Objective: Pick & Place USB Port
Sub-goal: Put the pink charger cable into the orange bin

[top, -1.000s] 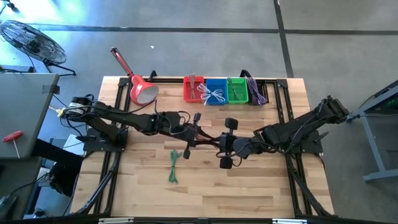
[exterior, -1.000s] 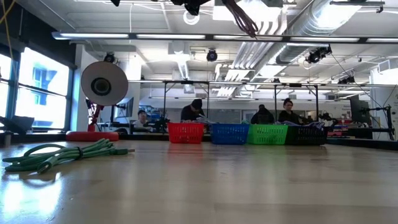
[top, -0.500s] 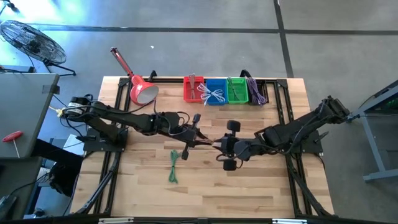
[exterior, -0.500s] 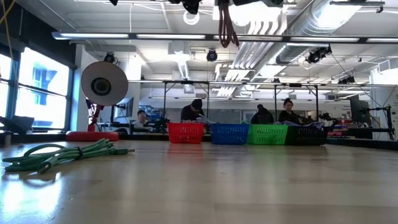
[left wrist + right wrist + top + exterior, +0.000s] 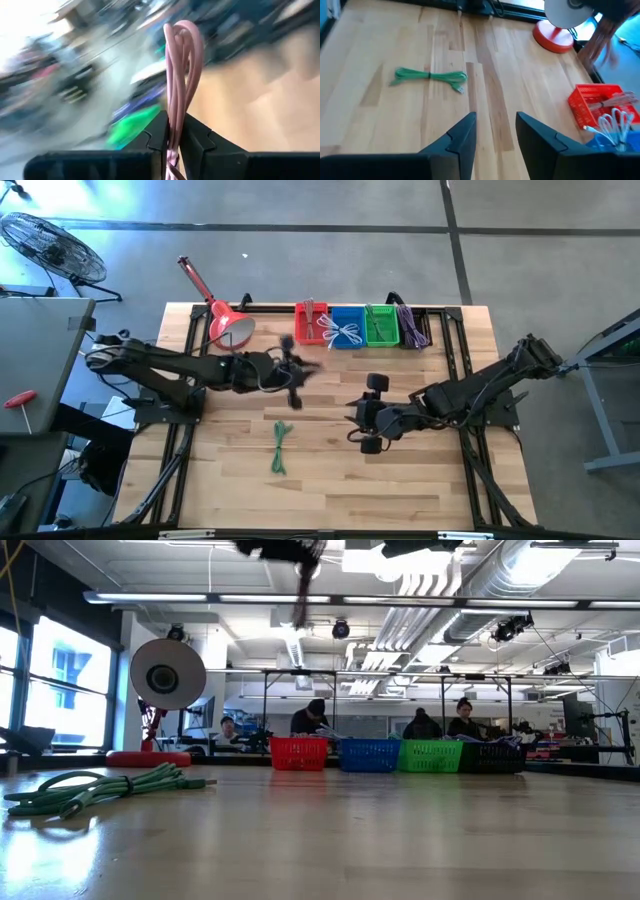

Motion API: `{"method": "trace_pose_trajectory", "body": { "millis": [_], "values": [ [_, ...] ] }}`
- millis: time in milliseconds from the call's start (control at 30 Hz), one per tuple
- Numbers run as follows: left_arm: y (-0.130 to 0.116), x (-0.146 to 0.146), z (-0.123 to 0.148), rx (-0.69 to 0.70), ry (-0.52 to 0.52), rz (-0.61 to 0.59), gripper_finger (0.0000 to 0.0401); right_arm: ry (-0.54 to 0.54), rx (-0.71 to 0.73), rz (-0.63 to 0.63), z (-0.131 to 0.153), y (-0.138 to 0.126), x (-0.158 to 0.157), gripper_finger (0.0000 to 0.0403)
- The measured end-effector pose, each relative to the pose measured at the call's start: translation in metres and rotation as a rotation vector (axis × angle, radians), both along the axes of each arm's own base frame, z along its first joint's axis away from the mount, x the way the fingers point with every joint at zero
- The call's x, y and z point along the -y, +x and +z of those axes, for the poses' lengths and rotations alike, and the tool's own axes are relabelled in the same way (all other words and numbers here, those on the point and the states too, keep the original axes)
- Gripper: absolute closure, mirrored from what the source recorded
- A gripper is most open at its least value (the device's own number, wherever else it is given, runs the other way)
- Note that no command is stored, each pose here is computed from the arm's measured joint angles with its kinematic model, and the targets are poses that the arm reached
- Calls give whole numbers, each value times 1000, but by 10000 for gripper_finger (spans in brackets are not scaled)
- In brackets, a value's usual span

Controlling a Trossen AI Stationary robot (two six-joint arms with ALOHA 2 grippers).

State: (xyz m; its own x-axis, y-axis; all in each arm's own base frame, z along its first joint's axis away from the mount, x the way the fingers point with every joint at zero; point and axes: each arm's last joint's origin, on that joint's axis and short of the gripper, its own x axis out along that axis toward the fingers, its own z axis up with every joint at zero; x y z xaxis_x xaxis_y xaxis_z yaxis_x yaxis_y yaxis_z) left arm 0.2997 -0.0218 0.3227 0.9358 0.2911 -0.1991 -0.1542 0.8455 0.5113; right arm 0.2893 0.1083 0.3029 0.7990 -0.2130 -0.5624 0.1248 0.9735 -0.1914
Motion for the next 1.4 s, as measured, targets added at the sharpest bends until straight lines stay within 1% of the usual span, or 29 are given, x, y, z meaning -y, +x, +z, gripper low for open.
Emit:
{"method": "trace_pose_trajectory", "body": {
  "millis": [67, 133, 200, 267, 333, 433, 533, 600, 667, 767, 867, 933, 1100, 1267, 1333, 1400],
  "values": [
    [-11, -11, 2, -66, 95, 157, 371, -6, -6, -3, -1, 0, 0, 273],
    [-17, -23, 6, -81, 130, 238, 371, -8, -6, -5, 0, 0, 0, 273],
    [-25, -39, 9, -103, 126, 287, 371, -16, -3, -16, 0, 0, 1, 273],
    [-26, -56, 10, -85, 74, 293, 371, -30, -4, -30, -1, -1, 1, 273],
    [-28, -78, 6, -77, -25, 302, 371, -43, -1, -42, -1, -1, 2, 273],
    [-26, -113, 0, -1, -237, 285, 371, -52, 2, -52, 0, -1, 2, 273],
    [-27, -144, -12, 28, -449, 268, 371, -53, 4, -57, 0, -1, 3, 273],
    [-23, -160, -21, 58, -556, 263, 371, -58, 4, -64, -1, -1, 3, 273],
    [-23, -174, -30, 65, -658, 282, 371, -57, 3, -63, -1, -1, 3, 274],
    [-17, -188, -44, 85, -734, 304, 371, -56, 2, -64, -1, -1, 3, 274],
    [-12, -198, -57, 82, -761, 329, 371, -41, 0, -77, -1, -1, 3, 274],
    [-8, -202, -63, 85, -762, 334, 371, -42, -2, -77, -1, -2, 3, 274],
    [-3, -213, -78, 79, -749, 397, 372, -37, -5, -73, -2, -2, 3, 274],
    [-2, -224, -91, 68, -742, 462, 372, -24, -9, -63, -2, -2, 3, 274],
    [-5, -229, -98, 48, -743, 505, 372, -12, -6, -70, -2, -2, 3, 274],
    [-4, -234, -102, 54, -741, 515, 372, -12, -8, -71, -2, -2, 3, 274]
  ]
}}
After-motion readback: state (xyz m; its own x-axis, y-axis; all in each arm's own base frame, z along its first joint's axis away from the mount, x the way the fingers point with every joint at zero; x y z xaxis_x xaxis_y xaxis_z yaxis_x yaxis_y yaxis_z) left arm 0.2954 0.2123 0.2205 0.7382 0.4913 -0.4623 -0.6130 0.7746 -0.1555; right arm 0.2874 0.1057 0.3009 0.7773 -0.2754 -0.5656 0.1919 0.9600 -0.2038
